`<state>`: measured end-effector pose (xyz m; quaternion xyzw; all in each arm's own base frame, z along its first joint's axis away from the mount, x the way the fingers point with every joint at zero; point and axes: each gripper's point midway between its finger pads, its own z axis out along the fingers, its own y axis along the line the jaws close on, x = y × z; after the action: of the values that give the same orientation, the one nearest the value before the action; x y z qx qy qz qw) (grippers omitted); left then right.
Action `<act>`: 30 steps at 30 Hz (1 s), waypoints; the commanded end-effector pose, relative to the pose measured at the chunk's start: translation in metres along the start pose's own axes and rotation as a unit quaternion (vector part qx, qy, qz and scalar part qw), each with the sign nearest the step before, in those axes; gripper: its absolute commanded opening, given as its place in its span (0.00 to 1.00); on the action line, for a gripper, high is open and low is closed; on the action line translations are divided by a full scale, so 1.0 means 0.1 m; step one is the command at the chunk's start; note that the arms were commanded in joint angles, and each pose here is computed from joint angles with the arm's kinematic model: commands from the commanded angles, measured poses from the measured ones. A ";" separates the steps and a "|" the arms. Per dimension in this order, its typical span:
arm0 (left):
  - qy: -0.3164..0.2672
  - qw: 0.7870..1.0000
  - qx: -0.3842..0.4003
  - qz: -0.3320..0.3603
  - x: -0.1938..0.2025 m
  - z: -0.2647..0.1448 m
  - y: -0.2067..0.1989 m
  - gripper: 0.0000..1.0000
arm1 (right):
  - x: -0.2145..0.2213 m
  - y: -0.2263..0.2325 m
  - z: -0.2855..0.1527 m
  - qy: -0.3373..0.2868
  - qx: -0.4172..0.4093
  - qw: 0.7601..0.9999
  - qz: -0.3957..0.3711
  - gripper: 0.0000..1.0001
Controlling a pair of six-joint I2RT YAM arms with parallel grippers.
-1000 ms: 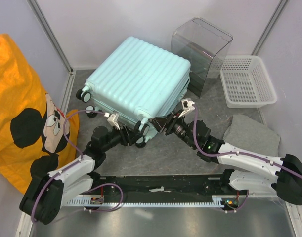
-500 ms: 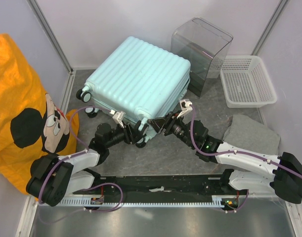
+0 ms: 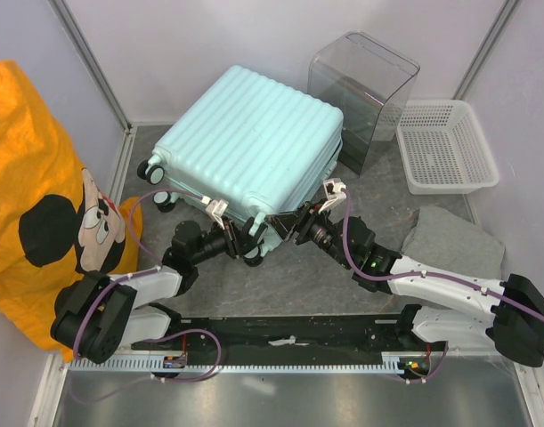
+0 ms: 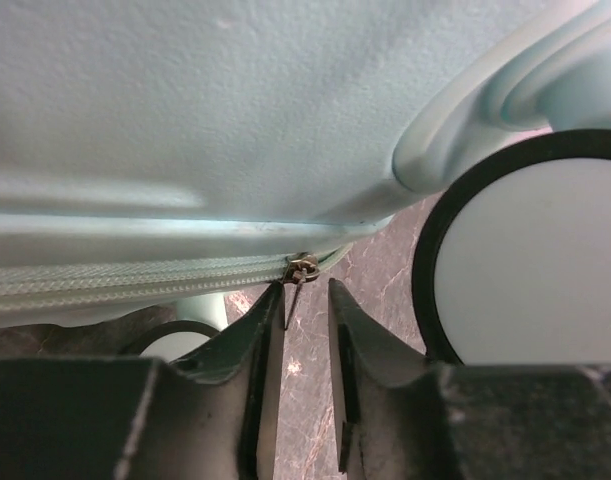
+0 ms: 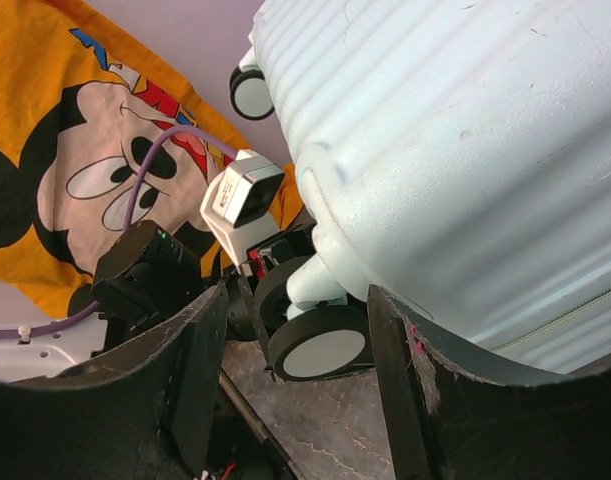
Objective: Open, take out, and arrange the luggage
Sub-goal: Unzip the luggage at the center of the board.
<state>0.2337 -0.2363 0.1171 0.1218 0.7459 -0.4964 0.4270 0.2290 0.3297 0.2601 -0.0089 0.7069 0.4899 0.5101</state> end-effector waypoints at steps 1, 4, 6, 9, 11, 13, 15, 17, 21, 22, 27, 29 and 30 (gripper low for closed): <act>-0.043 0.999 0.003 0.008 -0.26 0.05 -0.07 0.25 | -0.04 0.06 0.00 -0.005 -0.014 1.000 -0.005 0.65; -0.049 0.999 -0.019 -0.001 -0.26 0.04 0.00 0.21 | -0.03 0.07 0.00 -0.003 -0.015 1.000 -0.005 0.66; -0.051 0.998 -0.025 -0.004 -0.26 0.03 0.03 0.18 | -0.02 0.07 0.01 -0.001 -0.015 1.000 -0.004 0.66; -0.055 0.998 -0.030 -0.008 -0.27 0.03 0.04 0.14 | -0.01 0.07 0.01 0.001 -0.017 1.000 -0.004 0.66; -0.063 0.997 -0.044 -0.015 -0.29 0.02 0.08 0.08 | -0.01 0.07 0.01 0.000 -0.018 1.000 -0.003 0.66; -0.064 0.995 -0.065 -0.027 -0.27 -0.01 0.14 0.02 | 0.00 0.08 0.01 0.001 -0.018 1.000 -0.004 0.66; -0.069 0.992 -0.102 -0.040 -0.25 -0.05 0.27 0.02 | -0.01 0.07 0.01 0.000 -0.018 1.000 -0.006 0.66; -0.081 0.987 -0.128 -0.047 -0.27 -0.11 0.35 0.02 | 0.00 0.05 0.01 -0.001 -0.014 1.000 -0.004 0.66; -0.089 0.978 -0.173 -0.071 -0.26 -0.24 0.53 0.02 | 0.00 0.05 0.01 0.000 -0.015 1.000 -0.007 0.67; -0.090 0.977 -0.180 -0.077 -0.26 -0.27 0.56 0.02 | 0.00 0.06 0.01 0.000 -0.016 1.000 -0.006 0.67; -0.105 0.969 -0.206 -0.089 -0.35 -0.35 0.70 0.02 | 0.00 0.03 0.01 -0.001 -0.012 1.000 -0.011 0.68; -0.110 0.965 -0.217 -0.097 -0.38 -0.37 0.77 0.02 | -0.01 0.03 0.00 -0.001 -0.012 1.000 -0.015 0.68; -0.116 0.963 -0.221 -0.098 -0.43 -0.38 0.79 0.02 | -0.01 0.03 -0.01 -0.002 -0.011 1.000 -0.016 0.68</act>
<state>0.2614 -0.1907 0.1142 -0.0275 0.7810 -0.4289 0.4531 0.2273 0.3322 0.2565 -0.0193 0.7096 0.4893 0.5067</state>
